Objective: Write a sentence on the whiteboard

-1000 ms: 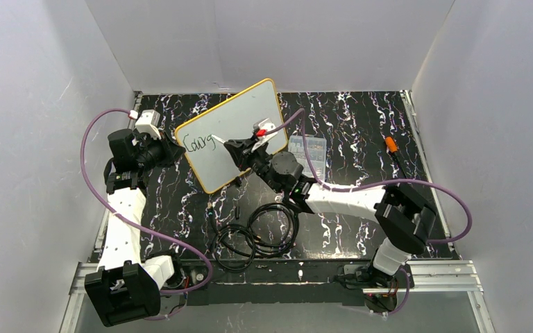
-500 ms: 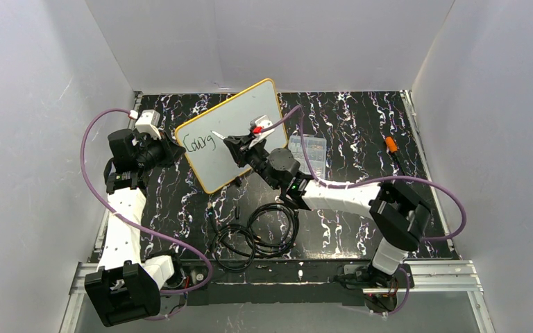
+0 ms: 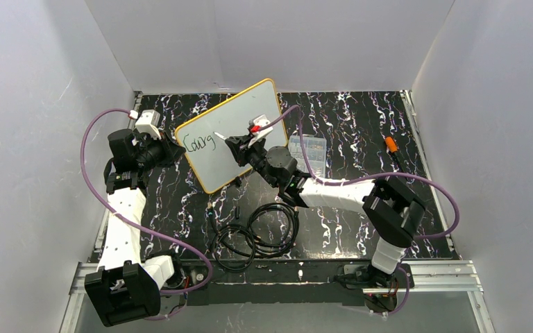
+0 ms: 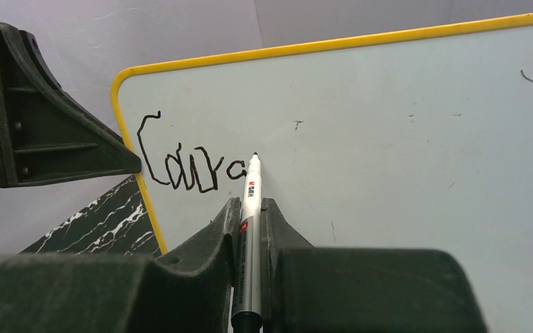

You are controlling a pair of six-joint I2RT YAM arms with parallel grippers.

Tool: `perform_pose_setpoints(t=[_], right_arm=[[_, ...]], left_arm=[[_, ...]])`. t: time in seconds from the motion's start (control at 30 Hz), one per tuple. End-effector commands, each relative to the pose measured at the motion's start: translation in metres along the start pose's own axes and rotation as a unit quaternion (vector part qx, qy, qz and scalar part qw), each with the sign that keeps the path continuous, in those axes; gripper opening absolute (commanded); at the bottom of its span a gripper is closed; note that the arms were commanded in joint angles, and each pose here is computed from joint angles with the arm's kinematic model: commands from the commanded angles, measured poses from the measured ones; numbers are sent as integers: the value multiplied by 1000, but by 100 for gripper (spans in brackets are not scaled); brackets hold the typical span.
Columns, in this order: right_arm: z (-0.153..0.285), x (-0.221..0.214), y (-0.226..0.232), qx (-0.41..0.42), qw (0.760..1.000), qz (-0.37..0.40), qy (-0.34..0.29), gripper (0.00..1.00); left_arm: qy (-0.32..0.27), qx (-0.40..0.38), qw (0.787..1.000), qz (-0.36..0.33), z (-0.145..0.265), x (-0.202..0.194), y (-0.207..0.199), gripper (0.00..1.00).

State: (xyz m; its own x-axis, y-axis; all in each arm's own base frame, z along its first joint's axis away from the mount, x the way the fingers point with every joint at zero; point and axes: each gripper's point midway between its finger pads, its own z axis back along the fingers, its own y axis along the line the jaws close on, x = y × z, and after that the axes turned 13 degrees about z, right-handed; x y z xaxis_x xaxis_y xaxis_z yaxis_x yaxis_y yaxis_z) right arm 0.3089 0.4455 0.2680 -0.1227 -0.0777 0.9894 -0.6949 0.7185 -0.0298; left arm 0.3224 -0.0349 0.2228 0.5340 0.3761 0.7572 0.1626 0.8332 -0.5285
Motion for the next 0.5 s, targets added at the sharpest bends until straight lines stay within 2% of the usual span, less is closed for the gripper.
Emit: perform_pose_setpoints(t=[0.0, 0.47], right_arm=[[-10, 26, 0, 2, 999, -12, -38, 1], [-15, 12, -1, 8, 1000, -12, -27, 1]], left_arm=[[0, -6, 1000, -3, 3, -1, -4, 0], [2, -8, 1000, -2, 2, -1, -5, 0]])
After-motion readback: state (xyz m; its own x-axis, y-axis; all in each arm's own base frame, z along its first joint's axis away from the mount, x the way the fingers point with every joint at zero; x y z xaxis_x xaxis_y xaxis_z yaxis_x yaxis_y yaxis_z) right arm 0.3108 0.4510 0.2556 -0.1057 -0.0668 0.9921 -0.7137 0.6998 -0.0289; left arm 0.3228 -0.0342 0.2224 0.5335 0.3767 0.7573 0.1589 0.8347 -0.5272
